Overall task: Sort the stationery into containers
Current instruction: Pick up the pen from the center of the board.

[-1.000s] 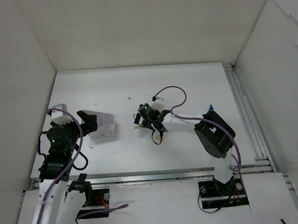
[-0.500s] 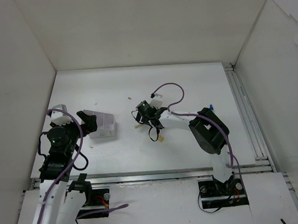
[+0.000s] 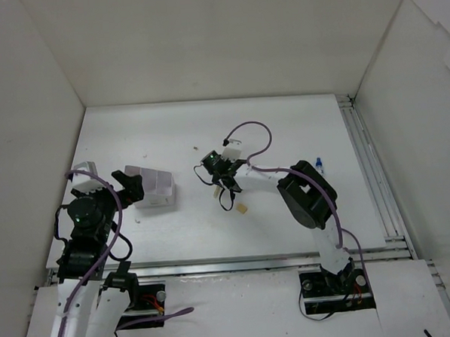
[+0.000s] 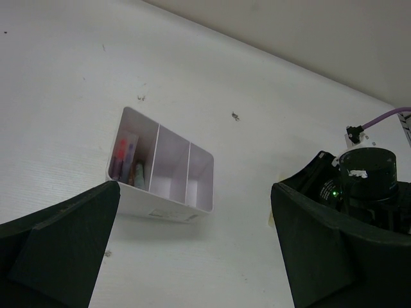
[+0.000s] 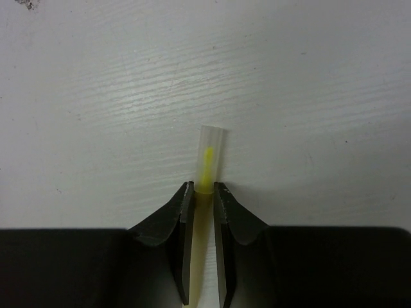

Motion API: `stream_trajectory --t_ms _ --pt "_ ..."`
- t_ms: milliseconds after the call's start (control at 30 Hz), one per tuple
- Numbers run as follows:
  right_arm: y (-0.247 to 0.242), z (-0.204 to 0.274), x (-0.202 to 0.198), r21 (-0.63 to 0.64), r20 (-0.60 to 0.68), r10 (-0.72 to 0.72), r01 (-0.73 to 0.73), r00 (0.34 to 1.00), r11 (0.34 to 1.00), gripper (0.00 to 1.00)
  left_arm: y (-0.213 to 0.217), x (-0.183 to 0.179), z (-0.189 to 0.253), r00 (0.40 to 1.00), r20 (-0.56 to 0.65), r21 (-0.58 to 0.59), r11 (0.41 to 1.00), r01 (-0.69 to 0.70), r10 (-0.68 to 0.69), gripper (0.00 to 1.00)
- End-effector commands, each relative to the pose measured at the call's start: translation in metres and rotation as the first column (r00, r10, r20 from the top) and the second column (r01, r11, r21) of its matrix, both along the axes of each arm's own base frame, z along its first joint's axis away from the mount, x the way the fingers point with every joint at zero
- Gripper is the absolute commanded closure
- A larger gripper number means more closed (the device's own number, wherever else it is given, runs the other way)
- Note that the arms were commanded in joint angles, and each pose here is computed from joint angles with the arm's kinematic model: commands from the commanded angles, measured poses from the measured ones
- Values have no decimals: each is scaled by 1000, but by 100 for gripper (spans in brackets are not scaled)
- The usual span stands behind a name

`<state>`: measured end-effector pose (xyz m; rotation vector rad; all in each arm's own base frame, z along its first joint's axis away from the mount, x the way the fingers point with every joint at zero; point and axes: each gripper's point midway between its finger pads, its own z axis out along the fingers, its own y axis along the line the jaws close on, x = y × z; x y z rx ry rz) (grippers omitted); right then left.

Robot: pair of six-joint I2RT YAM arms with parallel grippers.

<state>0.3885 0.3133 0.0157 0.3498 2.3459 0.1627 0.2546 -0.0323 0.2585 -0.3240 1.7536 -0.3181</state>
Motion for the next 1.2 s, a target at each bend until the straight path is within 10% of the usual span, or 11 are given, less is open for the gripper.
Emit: stream_trajectory --t_ms 0,367,467,600,733,1167 --pt "-16 -1 0 -93 -6 -13 13 1000 996 88 3 2 18 998 54 -6 1000 -18 19 0" --pt "4 86 7 -177 190 342 -311 920 934 100 -17 3 26 994 46 0 995 103 -103 0" --pt "27 128 -13 -115 366 532 -530 764 840 100 -23 8 25 992 29 -33 992 126 -125 0" --pt "65 170 -70 -177 517 770 -834 373 523 100 -55 14 27 957 35 -88 953 290 -288 0" --pt "78 192 -118 -239 557 820 -921 131 309 100 -84 13 28 894 53 -139 883 448 -445 1" --pt "80 223 -144 -288 605 796 -932 2 221 100 -140 11 13 785 59 -244 754 610 -616 14"
